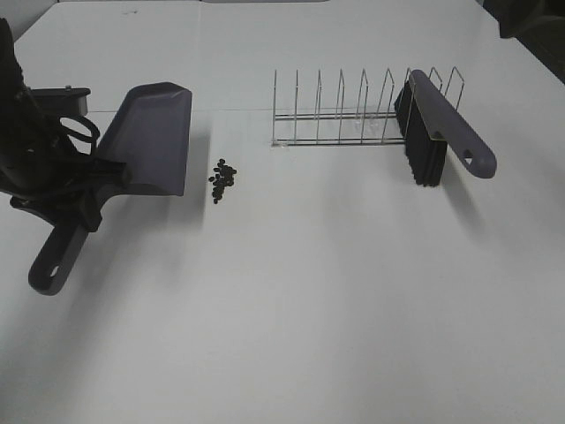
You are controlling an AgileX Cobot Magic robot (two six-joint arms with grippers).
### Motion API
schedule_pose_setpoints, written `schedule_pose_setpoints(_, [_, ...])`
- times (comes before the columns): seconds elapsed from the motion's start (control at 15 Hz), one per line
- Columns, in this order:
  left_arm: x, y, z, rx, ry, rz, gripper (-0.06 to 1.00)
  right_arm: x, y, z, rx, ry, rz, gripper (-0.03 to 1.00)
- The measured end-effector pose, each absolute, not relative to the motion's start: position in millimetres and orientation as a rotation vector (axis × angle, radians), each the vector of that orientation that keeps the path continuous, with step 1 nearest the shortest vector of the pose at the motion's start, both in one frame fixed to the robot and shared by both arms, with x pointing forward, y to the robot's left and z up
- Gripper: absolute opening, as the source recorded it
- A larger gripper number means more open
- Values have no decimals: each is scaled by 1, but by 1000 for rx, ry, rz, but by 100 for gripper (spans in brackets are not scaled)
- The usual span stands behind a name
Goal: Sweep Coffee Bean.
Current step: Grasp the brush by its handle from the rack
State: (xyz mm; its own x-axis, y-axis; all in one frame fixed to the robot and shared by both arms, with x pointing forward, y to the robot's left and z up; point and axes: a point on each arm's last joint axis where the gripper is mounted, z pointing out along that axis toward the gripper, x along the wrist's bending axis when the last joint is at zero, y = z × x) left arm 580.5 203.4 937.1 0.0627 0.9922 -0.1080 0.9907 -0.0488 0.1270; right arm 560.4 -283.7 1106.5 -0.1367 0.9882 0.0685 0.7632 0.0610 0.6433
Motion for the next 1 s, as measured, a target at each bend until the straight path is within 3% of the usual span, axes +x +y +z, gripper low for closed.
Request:
schedule_pose_setpoints(0.4, [581,203,937,2161,2043,13,27,681,-281,1076,1785,2020,742,67])
schedule_pose_setpoints(1.0, [581,203,937,2161,2043,13,27,741,-276,997,1851,2138,610,61])
